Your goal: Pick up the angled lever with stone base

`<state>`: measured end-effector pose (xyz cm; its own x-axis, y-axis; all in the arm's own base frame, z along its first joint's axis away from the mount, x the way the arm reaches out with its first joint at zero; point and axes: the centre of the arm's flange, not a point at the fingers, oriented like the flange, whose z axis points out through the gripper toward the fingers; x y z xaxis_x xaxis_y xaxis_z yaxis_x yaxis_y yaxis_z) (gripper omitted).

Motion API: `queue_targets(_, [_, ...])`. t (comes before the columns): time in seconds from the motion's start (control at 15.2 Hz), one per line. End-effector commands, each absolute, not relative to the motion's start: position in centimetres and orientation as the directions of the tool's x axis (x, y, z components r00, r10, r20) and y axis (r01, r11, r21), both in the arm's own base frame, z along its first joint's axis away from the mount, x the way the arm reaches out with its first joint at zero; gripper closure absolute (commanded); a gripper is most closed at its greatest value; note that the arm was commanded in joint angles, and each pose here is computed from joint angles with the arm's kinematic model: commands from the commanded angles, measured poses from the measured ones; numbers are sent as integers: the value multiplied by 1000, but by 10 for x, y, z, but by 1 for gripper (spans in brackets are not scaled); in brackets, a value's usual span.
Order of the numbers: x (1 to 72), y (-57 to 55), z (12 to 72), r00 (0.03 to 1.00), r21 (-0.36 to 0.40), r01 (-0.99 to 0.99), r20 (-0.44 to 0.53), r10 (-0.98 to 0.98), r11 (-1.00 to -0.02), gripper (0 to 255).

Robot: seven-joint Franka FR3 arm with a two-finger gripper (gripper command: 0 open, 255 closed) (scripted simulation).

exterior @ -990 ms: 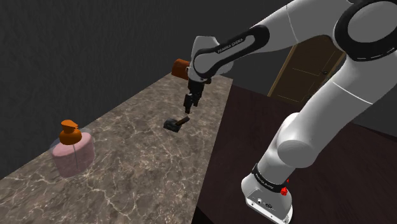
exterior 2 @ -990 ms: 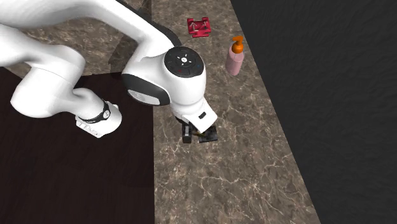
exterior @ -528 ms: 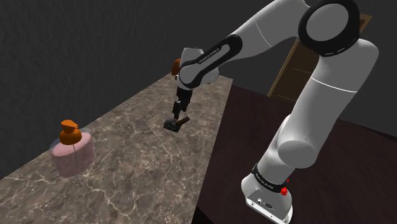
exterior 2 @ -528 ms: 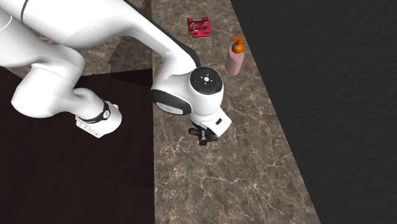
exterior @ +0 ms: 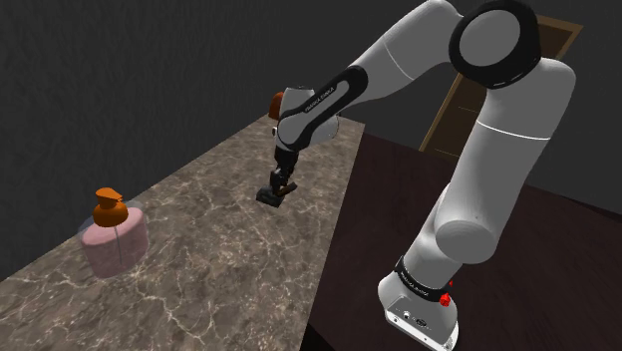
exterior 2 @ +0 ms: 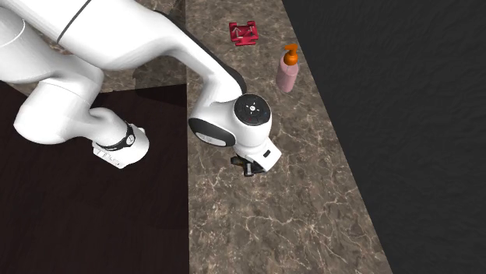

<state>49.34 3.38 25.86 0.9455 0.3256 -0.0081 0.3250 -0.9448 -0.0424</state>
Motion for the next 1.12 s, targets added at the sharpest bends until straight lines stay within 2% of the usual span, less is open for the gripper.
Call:
queue_targets(0.0, [493,34,258,945,-42,325,-8,326,-945,255])
queue_targets(0.53, [493,34,257,945,-42,325,-8,326,-945,255])
queue_targets(1.06, [493,34,300,945,-42,325,-8,326,-945,255])
